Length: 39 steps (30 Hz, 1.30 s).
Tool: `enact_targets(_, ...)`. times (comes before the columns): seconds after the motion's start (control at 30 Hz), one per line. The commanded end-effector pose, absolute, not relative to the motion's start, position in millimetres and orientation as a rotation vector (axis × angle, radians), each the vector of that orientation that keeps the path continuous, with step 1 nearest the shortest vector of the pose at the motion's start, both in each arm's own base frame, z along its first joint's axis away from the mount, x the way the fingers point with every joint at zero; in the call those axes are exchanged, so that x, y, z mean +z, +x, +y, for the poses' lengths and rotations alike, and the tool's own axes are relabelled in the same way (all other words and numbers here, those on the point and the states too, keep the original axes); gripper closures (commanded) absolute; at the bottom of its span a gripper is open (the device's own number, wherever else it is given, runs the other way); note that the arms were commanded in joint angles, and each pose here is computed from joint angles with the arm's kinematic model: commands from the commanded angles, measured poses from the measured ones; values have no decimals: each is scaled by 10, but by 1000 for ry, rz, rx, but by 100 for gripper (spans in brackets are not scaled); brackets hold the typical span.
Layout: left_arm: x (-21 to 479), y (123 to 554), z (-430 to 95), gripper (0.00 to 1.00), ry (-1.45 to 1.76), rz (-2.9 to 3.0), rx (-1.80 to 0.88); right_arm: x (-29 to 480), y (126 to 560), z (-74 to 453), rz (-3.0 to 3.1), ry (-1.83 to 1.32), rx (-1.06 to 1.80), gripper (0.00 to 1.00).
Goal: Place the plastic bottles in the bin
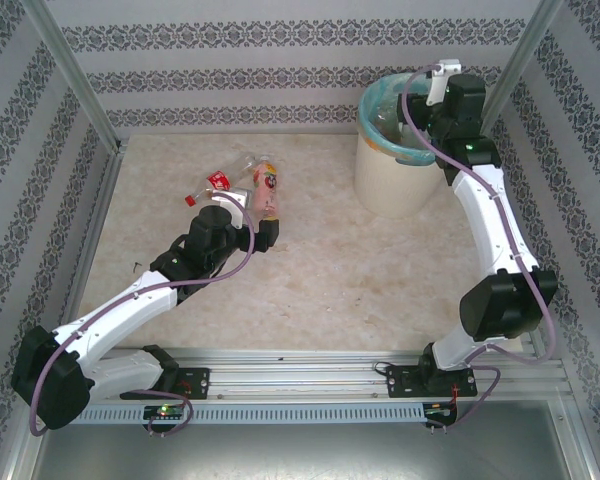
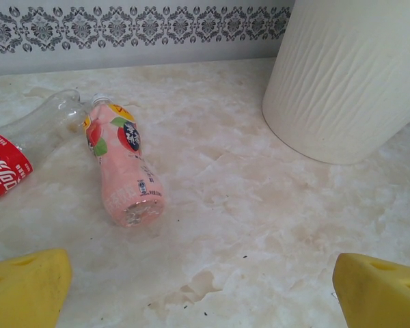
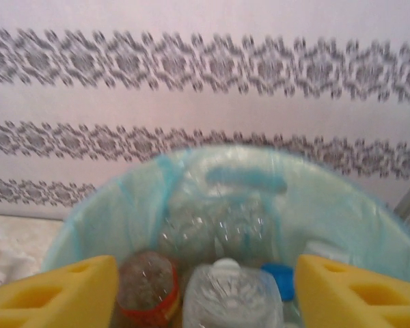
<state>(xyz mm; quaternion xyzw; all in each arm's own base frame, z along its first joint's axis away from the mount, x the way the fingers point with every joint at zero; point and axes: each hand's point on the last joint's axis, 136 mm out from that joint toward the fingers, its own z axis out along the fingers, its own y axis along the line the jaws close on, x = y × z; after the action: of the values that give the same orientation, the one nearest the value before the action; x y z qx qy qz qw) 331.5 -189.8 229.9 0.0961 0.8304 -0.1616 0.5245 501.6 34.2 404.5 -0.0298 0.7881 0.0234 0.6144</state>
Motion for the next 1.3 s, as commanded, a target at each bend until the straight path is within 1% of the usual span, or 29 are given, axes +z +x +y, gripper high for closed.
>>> enact_targets(0.0, 2402, 3309, -1857, 2, 213, 1967, -378, 4196, 4983, 343, 1799, -70, 29, 41)
enact_targets(0.17, 2381, 3280, -1823, 2, 210, 1969, -369, 3801, 5199, 330, 1896, -84, 14, 52)
enact_targets(0.3, 2361, 3259, -1799, 2, 210, 1975, -363, 3553, 5308, 317, 1981, -73, 38, 58)
enact_targets(0.43, 2345, 3244, -1762, 2, 198, 1975, -353, 3348, 5280, 369, 2061, -76, 93, 64)
enact_targets(0.67, 2313, 3255, -1769, 2, 200, 1983, -354, 2945, 5115, 301, 2166, -27, 132, 70)
enact_targets(0.87, 2304, 3282, -1799, 1, 204, 1985, -362, 2724, 5061, 252, 2208, -11, 130, 72)
enact_targets(1.17, 2253, 3273, -1798, 1, 205, 1999, -362, 2411, 5004, 175, 2279, 30, 132, 76)
enact_targets(1.27, 2237, 3265, -1778, 1, 202, 2008, -354, 2463, 4971, 187, 2269, 27, 141, 76)
